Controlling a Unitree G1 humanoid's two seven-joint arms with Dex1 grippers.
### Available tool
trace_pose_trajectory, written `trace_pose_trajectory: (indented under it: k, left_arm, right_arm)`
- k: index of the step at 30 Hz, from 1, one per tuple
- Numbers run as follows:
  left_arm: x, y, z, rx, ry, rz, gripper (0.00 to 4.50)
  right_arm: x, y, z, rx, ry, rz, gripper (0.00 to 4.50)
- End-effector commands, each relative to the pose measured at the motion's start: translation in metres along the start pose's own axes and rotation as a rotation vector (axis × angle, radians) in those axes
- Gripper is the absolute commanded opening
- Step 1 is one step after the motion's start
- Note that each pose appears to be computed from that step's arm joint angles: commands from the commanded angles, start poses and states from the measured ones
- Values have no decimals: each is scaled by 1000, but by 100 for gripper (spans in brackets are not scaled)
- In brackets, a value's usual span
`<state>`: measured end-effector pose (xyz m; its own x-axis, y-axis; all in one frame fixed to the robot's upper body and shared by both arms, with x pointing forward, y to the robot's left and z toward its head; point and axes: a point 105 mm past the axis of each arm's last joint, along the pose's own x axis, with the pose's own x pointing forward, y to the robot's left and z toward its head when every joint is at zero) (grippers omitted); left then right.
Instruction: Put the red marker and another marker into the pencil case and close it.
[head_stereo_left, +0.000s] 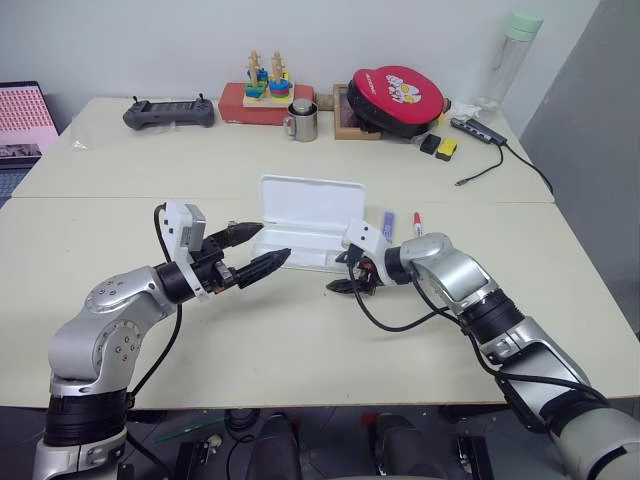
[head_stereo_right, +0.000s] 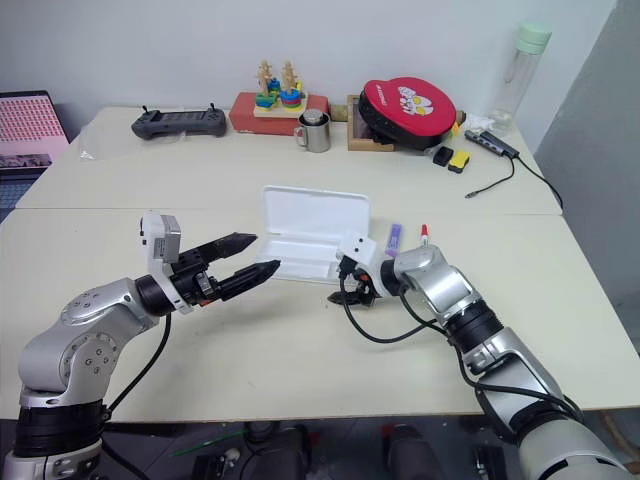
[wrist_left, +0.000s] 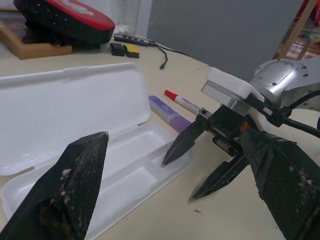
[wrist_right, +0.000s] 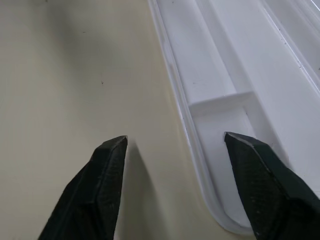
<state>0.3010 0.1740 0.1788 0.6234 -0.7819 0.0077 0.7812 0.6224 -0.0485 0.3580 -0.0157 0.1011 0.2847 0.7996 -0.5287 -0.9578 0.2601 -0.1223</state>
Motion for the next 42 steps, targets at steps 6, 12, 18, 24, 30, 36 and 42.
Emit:
trace_pose_trajectory:
  k: [6,12,18,24,30,36,42]
  left_arm:
    - [-2,-2,13,16,-52,6,450]
    - [-2,0,14,14,-51,1,450]
    - [-2,-2,10,-8,-30,-30,450]
    - [0,-4,9,-9,-24,-43,450]
    - [1,-5,9,-9,-16,-53,450]
    - [14,-20,6,-19,7,-146,450]
    - [45,-44,8,-14,2,-305,450]
  right_arm:
    - [1,1,7,-40,-24,23,97]
    - [1,4,9,-66,-44,30,2]
    - [-5,40,-4,-158,-42,178,2]
    - [-3,46,-10,-142,-36,175,2]
    - [-4,47,-5,-165,-57,176,21]
    - [-47,33,35,-134,-315,-3,143]
    - [-117,-8,16,86,-431,-479,270]
